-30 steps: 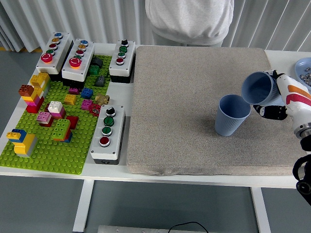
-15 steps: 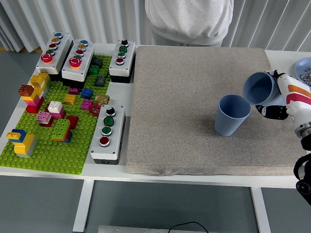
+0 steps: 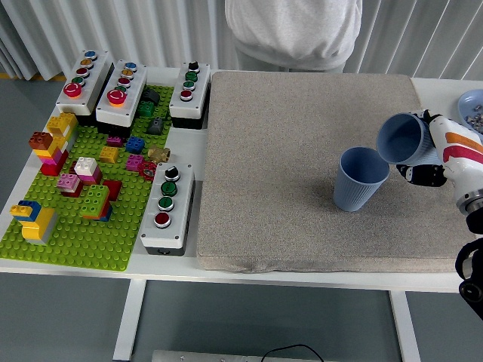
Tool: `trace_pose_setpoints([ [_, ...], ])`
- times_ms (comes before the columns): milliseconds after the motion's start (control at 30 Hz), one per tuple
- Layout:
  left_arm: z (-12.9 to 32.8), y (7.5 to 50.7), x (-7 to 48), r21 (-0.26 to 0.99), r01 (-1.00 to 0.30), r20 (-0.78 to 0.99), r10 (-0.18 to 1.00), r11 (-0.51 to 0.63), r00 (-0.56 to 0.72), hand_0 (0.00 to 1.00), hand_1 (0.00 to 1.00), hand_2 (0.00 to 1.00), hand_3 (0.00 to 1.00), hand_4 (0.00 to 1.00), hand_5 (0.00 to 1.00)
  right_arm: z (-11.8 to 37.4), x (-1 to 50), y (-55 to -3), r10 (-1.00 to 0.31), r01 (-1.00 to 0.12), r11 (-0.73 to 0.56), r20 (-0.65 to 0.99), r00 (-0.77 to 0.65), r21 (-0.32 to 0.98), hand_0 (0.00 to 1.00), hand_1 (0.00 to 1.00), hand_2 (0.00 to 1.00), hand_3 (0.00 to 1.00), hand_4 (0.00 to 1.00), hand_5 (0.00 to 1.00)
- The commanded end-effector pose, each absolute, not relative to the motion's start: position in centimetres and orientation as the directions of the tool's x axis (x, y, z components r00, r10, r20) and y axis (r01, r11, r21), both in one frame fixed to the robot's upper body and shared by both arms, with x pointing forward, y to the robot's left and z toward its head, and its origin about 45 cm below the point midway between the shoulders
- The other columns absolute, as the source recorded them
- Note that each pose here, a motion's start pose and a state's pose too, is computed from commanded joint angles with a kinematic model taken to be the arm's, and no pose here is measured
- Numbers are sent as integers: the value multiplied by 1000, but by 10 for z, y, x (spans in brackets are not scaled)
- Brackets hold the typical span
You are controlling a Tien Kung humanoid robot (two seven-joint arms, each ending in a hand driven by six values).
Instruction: Pick cup pour cup place
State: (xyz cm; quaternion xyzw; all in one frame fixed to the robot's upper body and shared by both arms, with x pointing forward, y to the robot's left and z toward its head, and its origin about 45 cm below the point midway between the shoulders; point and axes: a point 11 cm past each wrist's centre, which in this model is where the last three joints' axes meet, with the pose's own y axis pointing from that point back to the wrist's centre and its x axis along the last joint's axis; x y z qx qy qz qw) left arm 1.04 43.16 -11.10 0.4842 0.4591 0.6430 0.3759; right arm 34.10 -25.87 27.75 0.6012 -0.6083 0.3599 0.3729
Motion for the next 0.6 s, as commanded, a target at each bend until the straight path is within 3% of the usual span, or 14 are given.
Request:
trace_pose_setpoints([
  [600,-111,432,9,955,-34,279,928,-296,-247,736,734,802,670,521,911,275,341,-249,-483,-1000,-5,875,18,18,802,685,588,689,762,165],
])
